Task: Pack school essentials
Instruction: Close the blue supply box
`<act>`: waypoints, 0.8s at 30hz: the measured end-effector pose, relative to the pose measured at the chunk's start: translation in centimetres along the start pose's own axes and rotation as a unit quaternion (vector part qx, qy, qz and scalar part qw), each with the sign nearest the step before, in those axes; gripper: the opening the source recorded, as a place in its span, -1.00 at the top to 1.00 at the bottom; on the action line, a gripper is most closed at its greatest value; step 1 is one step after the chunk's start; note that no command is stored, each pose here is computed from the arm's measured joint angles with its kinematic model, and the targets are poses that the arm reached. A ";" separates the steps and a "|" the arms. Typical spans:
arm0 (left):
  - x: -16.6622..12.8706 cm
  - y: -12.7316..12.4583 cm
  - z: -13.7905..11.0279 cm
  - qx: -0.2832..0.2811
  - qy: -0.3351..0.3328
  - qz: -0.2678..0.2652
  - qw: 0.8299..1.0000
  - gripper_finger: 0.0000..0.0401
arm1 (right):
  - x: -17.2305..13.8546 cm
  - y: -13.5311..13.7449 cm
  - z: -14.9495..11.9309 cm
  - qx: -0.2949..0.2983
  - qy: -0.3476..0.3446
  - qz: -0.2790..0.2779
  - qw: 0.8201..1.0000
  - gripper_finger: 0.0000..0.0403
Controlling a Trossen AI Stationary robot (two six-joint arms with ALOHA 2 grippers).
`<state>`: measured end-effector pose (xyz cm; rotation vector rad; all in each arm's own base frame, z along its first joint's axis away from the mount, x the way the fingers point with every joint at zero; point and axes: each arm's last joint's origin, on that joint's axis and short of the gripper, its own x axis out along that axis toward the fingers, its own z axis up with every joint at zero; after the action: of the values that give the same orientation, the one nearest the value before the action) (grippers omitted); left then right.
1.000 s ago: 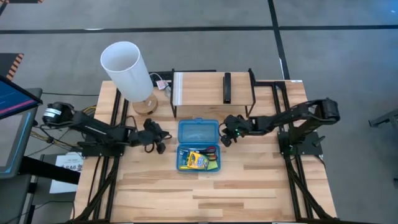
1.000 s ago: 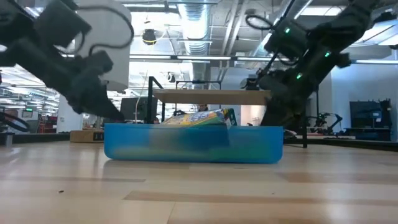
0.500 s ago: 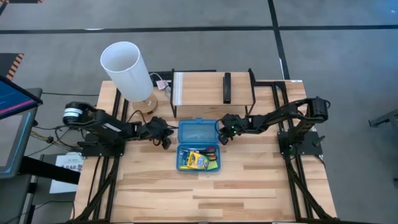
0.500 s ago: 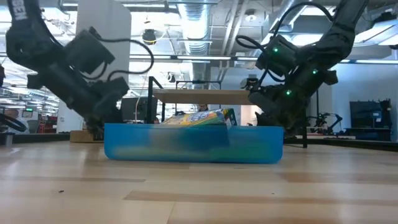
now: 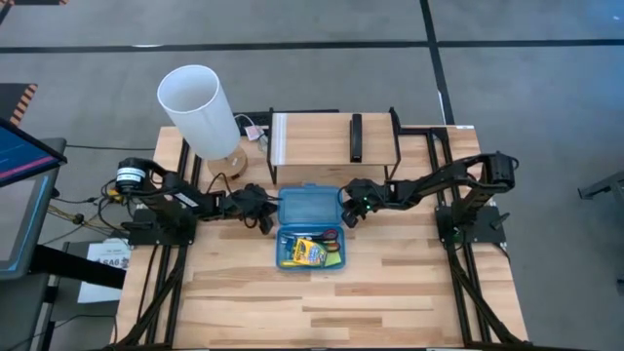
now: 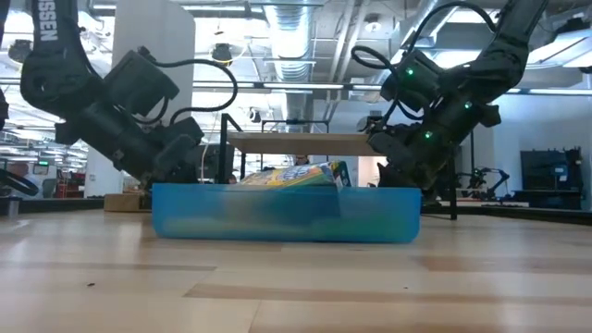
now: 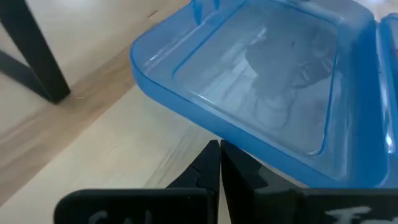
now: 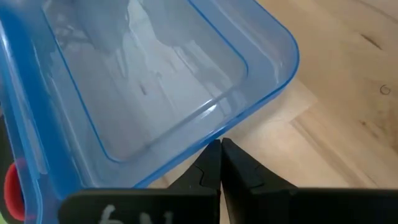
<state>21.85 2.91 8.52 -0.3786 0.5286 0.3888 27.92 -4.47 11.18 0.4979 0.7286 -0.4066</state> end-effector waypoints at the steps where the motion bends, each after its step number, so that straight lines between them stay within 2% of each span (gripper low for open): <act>1: 0.0 0.0 0.0 0.000 0.000 -0.001 1.000 0.99 | 0.0 0.0 0.0 0.000 0.000 0.000 1.000 0.87; 13: 0.0 -0.4 0.1 0.011 0.000 -0.015 1.000 0.99 | -1.6 1.1 0.9 -0.008 -0.030 0.026 0.999 0.87; 24: -0.1 -0.8 0.5 0.010 -0.008 -0.059 0.998 0.99 | -4.0 2.7 1.8 -0.028 -0.068 0.064 0.995 0.87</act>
<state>22.34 2.46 9.14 -0.3844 0.4908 0.2712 27.55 -2.53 15.93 0.4565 0.5716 -0.2951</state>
